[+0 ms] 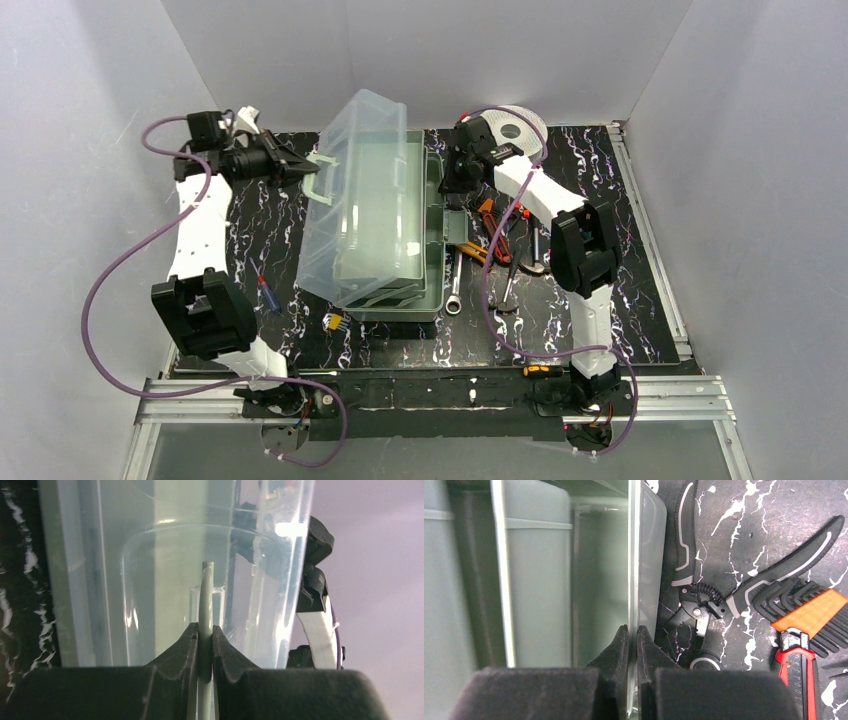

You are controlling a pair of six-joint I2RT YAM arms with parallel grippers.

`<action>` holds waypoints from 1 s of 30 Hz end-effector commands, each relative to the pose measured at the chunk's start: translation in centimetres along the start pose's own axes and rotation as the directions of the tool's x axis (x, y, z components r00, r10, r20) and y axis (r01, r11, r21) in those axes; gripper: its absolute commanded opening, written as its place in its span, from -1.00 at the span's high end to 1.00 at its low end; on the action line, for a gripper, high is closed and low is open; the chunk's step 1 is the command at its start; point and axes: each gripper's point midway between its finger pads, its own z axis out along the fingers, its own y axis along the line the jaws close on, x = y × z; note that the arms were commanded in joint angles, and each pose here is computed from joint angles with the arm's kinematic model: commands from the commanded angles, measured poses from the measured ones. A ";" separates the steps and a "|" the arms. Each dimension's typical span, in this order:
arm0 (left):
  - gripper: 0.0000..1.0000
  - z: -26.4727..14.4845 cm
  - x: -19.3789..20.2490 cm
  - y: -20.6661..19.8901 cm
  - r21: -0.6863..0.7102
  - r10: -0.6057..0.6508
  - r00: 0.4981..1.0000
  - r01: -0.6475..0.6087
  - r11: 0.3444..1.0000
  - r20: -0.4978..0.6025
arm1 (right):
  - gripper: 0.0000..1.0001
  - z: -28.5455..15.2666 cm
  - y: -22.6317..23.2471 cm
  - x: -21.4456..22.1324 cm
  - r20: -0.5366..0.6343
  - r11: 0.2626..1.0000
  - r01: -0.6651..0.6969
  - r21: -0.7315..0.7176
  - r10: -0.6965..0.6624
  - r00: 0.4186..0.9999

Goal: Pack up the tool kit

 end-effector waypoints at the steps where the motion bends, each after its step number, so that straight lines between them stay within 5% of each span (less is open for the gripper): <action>1: 1.00 -6.5 -2.7 1.1 -0.230 0.130 0.974 -0.085 0.969 0.187 | 0.93 -1.7 -0.5 -2.3 0.058 0.999 0.023 0.025 -0.024 0.998; 10: 1.00 -10.9 -5.6 8.6 -0.590 0.210 0.948 -0.031 0.807 0.237 | 0.93 -2.2 0.2 -2.2 0.059 1.000 0.026 -0.016 -0.025 0.998; 14: 1.00 -11.4 -6.4 11.2 -0.611 0.169 0.948 0.033 0.791 0.269 | 0.93 -2.5 0.5 -2.1 0.059 0.999 0.024 -0.030 -0.022 0.998; 17: -0.23 -11.8 -6.9 11.3 -0.586 0.152 0.935 0.068 0.808 0.319 | 0.93 -2.9 0.6 -2.0 0.062 0.999 0.024 -0.039 -0.022 0.998; 20: -0.79 -12.7 -7.4 9.9 -0.549 0.176 0.901 0.079 0.832 0.397 | 0.91 -3.1 0.7 -1.9 0.068 0.999 0.015 -0.046 -0.012 0.998; 22: -0.95 -13.7 -7.5 8.9 -0.551 0.213 0.870 0.079 0.831 0.445 | 0.91 -3.1 0.6 -1.8 0.067 0.999 0.007 -0.046 -0.004 0.998; 27: -0.96 -16.8 -7.2 6.7 -0.598 0.320 0.786 0.077 0.798 0.529 | 0.91 -3.2 0.6 -1.7 0.075 0.999 -0.009 -0.052 0.013 0.997; 30: -0.96 -16.4 -6.3 5.6 -0.554 0.324 0.776 0.038 0.832 0.541 | 0.91 -3.0 0.7 -1.5 0.073 0.998 -0.021 -0.062 0.025 0.997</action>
